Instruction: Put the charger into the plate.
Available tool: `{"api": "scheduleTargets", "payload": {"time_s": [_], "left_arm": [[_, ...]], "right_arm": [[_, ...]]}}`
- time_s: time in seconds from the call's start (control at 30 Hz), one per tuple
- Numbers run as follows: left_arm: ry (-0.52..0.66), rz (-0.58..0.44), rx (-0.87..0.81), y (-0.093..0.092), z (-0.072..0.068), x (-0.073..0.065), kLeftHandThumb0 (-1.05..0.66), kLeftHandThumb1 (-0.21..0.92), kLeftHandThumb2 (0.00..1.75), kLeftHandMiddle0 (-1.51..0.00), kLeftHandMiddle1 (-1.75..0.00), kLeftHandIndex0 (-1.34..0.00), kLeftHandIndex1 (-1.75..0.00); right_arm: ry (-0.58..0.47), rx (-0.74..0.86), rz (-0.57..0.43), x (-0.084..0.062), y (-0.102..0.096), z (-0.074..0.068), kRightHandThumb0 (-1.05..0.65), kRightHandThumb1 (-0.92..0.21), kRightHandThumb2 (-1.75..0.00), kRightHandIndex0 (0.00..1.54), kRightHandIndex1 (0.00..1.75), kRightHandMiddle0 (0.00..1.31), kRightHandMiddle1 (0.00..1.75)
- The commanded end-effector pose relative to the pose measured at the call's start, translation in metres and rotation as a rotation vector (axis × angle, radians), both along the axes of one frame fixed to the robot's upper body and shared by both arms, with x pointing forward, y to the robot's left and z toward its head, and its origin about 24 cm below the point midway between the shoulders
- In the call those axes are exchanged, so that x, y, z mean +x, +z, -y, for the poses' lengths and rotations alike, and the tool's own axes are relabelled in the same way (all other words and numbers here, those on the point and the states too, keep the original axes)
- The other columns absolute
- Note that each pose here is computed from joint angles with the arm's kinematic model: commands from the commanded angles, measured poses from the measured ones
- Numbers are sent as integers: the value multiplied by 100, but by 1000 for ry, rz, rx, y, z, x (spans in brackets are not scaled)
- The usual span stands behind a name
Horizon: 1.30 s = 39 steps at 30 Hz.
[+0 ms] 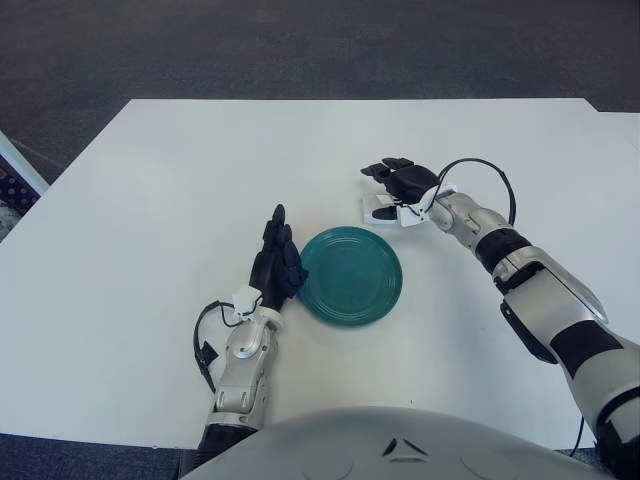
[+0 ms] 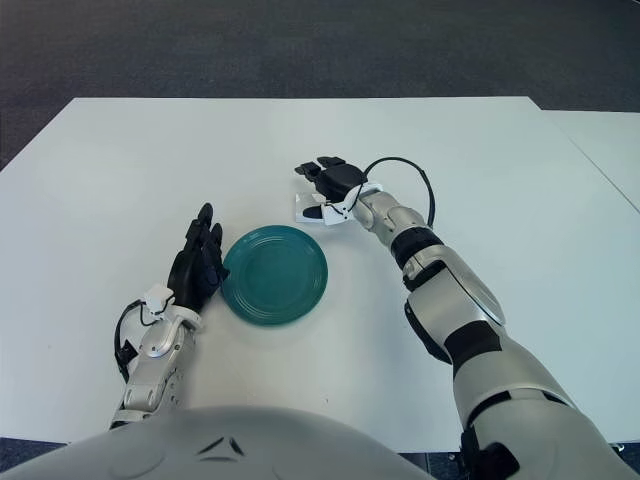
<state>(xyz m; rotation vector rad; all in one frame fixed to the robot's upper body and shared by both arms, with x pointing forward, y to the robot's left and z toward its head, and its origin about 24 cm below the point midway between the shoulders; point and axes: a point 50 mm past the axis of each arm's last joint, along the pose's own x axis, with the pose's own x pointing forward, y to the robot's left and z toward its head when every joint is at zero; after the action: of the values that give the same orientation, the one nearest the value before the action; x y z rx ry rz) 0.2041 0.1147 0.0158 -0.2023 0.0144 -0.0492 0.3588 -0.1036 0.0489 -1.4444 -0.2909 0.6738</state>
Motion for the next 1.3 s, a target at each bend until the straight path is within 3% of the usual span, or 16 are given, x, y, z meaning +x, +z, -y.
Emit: {"api": "scheduleTargets", "payload": {"time_s": [0.0, 0.53, 0.7, 0.83, 1.27], "left_arm": [[30, -83, 8, -10, -1, -6, -105, 92, 94, -1, 0, 0, 0], [39, -79, -4, -5, 0, -7, -102, 92, 99, -3, -1, 0, 0], [39, -81, -21, -2, 4, -8, -101, 92, 101, -3, -1, 0, 0], [49, -76, -28, 1, 5, -8, -99, 92, 103, -4, -1, 0, 0], [53, 15, -125, 12, 5, -11, -99, 92, 101, -7, -1, -2, -1]], "right_arm": [[-2, -35, -17, -3, -8, 1, -93, -92, -74, 9, 1, 0, 35], [-30, -56, -26, -9, -24, -1, -99, -92, -72, 12, 1, 0, 37], [-68, -81, -68, -19, -46, 2, -98, -92, -73, 12, 1, 0, 37], [-90, -75, -91, -22, -52, 3, -96, -92, -72, 14, 1, 0, 37], [-117, -69, -94, -28, -61, 6, -93, -92, -69, 19, 2, 0, 38]]}}
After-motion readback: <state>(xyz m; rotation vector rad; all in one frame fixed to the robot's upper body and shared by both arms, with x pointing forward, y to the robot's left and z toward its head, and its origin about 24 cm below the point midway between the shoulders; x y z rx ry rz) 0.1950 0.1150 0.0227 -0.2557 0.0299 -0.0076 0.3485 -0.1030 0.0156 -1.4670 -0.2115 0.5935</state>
